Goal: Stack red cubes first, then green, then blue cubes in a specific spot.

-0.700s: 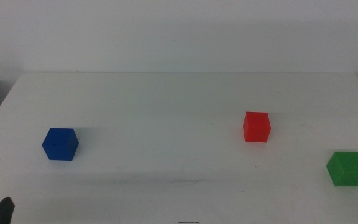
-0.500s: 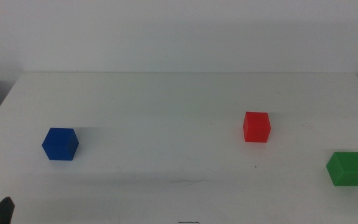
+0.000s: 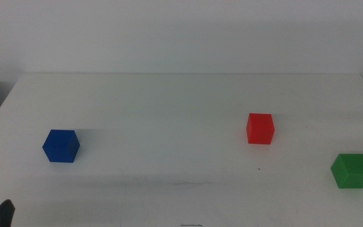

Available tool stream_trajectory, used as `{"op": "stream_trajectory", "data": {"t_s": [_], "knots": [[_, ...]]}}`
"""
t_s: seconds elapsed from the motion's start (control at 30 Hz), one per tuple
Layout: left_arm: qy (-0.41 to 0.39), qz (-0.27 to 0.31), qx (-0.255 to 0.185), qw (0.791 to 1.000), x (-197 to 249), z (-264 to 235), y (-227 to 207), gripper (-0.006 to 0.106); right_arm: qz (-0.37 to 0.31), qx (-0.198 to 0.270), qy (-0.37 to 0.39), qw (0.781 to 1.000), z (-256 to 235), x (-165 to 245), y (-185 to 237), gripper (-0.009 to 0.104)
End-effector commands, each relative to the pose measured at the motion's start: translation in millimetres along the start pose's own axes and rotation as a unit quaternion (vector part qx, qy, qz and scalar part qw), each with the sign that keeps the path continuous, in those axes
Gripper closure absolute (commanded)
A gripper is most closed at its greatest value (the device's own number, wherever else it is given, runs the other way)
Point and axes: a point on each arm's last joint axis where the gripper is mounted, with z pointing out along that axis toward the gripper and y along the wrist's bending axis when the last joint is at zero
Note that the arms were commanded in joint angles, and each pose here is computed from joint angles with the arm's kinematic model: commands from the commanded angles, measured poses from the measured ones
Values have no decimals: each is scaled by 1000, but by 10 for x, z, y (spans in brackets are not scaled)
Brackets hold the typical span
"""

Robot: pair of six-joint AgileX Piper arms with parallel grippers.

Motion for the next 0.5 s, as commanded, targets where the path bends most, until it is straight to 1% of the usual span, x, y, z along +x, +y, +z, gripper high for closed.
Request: {"op": "stream_trajectory", "data": {"t_s": [0.0, 0.17, 0.3, 0.47], "knots": [[-50, -4, 4, 999, -89, -21, -5, 7, -11, -15, 5, 1000, 16, -280, 53, 20], [-50, -4, 4, 999, -89, -21, -5, 7, -54, -39, 71, 995, 256, -569, 207, 20], [-50, -4, 4, 999, -89, -21, -5, 7, -4, -43, 98, 994, 494, -826, 377, 20], [-50, -4, 4, 999, -89, -21, -5, 7, -16, -45, 161, 986, 867, -1057, 618, 20]]}}
